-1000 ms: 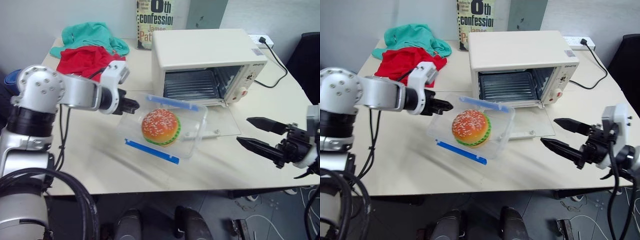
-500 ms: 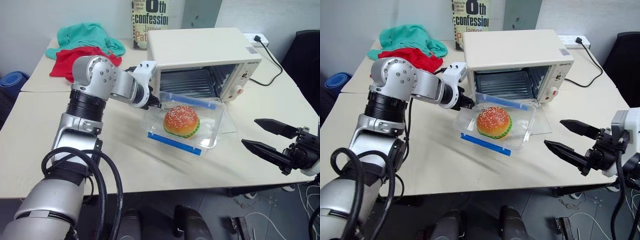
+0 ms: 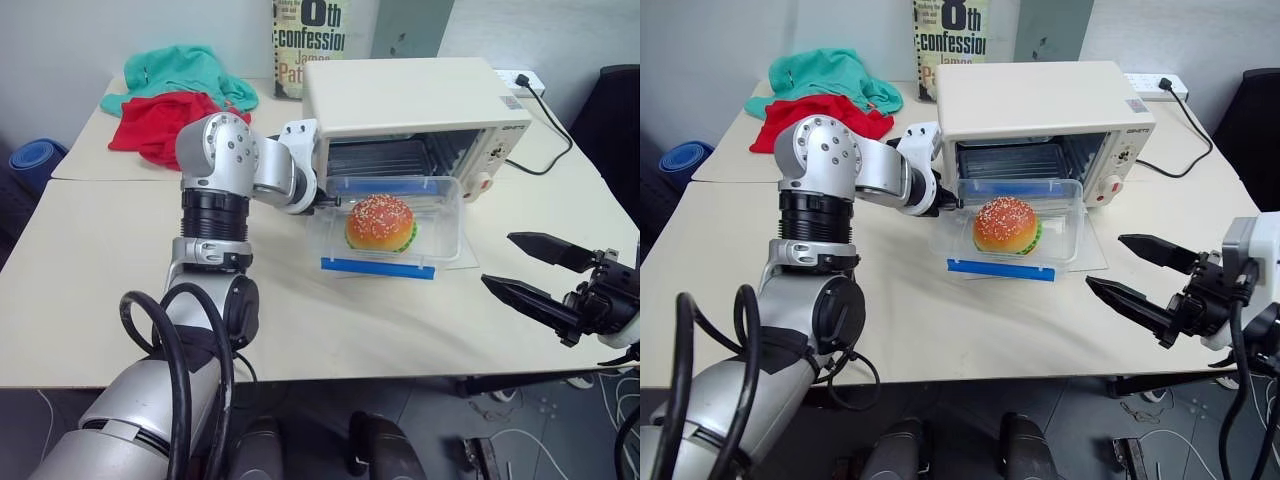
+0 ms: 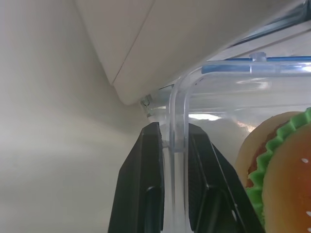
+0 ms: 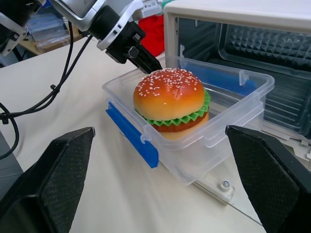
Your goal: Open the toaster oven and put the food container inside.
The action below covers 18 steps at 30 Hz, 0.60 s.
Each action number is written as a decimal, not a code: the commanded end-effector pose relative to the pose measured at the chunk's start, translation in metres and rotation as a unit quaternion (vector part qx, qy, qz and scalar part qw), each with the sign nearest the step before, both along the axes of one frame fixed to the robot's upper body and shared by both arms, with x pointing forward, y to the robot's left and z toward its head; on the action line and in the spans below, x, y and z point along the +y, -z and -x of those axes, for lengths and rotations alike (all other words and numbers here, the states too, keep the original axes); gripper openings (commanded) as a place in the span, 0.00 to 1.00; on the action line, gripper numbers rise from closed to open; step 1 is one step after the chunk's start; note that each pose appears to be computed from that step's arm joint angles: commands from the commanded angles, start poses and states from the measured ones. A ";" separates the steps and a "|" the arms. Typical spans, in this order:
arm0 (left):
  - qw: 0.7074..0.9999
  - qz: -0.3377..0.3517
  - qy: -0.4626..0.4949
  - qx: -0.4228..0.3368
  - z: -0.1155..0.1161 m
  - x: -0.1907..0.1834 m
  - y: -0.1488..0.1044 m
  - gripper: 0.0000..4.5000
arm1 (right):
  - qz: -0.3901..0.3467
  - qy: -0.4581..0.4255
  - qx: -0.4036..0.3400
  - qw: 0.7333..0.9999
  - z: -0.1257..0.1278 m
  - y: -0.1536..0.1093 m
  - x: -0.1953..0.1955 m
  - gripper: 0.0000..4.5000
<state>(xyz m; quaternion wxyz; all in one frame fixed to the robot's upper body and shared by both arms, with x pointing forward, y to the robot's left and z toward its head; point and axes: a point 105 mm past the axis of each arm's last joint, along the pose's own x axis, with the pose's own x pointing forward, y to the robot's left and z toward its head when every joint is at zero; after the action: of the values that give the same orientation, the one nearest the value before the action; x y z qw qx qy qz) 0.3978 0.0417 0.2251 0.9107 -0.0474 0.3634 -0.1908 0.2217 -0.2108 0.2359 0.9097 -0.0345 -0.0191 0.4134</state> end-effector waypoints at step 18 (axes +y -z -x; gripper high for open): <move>0.952 0.138 0.200 -0.184 0.030 0.009 -0.078 0.66 | -0.015 -0.004 -0.004 1.000 0.003 -0.005 0.017 1.00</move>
<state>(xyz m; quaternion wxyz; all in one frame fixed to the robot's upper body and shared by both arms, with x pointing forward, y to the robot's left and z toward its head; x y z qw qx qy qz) 0.3820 0.0612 0.2771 0.9046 -0.0672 0.2226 -0.3572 0.2249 -0.1986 0.2311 0.9125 -0.0151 -0.0132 0.4085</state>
